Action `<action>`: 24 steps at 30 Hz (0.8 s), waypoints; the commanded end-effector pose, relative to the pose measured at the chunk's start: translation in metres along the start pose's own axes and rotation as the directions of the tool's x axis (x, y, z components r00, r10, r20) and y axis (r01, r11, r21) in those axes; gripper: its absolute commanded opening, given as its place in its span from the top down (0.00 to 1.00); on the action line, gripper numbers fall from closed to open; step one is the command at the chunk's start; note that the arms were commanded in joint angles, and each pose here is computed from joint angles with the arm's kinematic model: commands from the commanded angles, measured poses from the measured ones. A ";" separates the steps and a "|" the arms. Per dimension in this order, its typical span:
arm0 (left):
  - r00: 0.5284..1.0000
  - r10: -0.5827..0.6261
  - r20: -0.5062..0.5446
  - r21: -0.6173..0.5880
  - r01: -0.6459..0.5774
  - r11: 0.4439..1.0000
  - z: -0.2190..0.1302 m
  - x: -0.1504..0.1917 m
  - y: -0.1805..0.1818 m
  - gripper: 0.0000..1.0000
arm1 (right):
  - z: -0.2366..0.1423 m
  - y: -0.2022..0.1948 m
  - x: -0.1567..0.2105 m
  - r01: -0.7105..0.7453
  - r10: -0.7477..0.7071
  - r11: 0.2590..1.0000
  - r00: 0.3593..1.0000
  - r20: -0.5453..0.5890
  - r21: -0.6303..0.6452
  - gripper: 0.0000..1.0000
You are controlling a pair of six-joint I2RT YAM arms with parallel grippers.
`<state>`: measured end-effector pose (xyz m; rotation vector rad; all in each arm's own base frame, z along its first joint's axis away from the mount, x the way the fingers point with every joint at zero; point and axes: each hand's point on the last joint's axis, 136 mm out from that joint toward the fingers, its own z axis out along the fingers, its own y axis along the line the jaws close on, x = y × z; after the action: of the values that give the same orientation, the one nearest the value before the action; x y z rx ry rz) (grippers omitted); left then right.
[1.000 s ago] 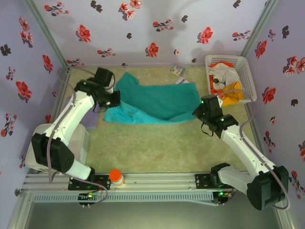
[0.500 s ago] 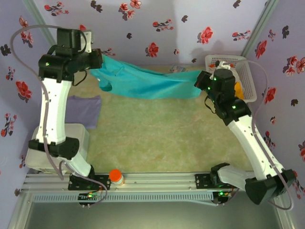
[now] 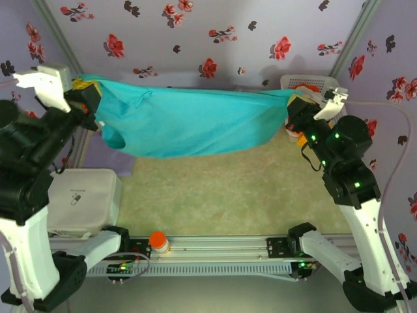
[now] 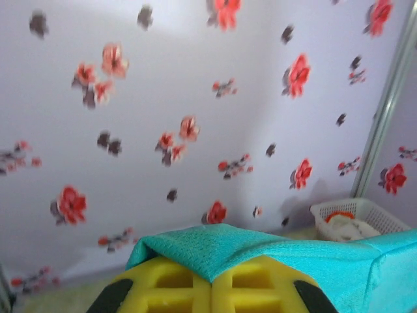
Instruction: Fold and stack the t-shirts
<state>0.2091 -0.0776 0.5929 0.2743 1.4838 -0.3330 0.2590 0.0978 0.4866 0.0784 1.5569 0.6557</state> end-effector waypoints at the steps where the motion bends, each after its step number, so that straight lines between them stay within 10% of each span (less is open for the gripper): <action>1: 0.992 0.074 0.103 0.056 -0.080 0.995 -0.005 -0.022 -0.012 1.00 | -0.020 0.015 -0.003 0.027 -0.028 0.997 1.000 -0.004 -0.077 1.00; 10: 1.000 -0.007 -0.012 -0.024 0.006 1.000 0.037 0.028 0.011 1.00 | -0.028 -0.010 0.008 0.003 -0.001 0.999 0.999 -0.040 0.053 1.00; 24: 0.880 -0.245 -0.406 -0.155 0.198 0.968 0.169 0.259 0.053 1.00 | 0.079 -0.143 0.174 0.143 0.040 0.902 0.913 -0.407 0.409 1.00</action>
<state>0.3777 -0.1056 0.3467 0.1443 2.0241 -0.3610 0.3381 0.0869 0.2847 0.2489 2.1047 0.3059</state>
